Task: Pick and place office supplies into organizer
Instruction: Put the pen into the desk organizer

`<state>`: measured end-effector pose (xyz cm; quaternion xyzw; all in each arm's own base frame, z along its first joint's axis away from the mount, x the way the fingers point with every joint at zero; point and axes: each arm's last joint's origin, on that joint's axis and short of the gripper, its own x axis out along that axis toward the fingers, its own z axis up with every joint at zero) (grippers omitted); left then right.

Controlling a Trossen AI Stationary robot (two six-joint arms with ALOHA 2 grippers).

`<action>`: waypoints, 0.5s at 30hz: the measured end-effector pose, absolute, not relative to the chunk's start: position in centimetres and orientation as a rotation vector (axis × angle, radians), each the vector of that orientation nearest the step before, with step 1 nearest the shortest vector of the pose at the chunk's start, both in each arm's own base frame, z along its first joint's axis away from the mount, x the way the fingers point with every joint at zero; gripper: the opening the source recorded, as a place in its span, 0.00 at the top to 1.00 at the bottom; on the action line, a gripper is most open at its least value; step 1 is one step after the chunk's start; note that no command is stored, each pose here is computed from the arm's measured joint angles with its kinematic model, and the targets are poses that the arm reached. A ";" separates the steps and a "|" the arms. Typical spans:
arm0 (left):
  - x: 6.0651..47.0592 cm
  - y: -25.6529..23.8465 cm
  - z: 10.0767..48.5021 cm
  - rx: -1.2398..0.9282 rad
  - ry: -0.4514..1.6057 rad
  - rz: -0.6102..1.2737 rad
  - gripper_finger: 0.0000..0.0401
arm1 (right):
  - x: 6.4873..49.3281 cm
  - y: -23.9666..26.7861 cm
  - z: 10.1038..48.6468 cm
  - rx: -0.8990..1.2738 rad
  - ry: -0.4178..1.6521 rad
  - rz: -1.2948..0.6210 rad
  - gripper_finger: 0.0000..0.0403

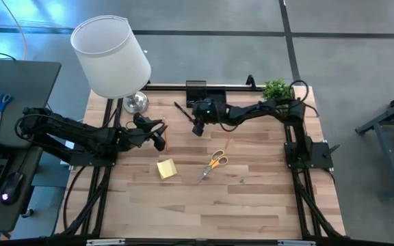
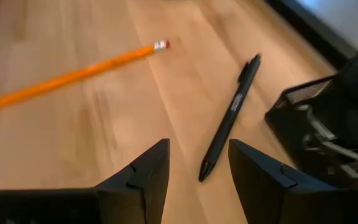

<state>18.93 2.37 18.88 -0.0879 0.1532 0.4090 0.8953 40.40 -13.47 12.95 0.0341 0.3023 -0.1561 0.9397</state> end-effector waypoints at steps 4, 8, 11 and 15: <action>18.9 2.4 18.9 -0.182 0.321 0.840 0.59 | 41.6 -14.0 12.3 0.066 0.707 -0.345 0.60; 19.0 2.3 18.9 -0.180 0.326 0.830 0.59 | 42.6 -14.4 12.5 0.054 0.772 -0.385 0.60; 19.0 2.3 18.9 -0.180 0.325 0.829 0.59 | 43.2 -14.6 12.6 0.064 0.798 -0.389 0.60; 19.0 2.3 18.9 -0.183 0.328 0.822 0.59 | 43.4 -14.7 12.8 0.067 0.842 -0.397 0.60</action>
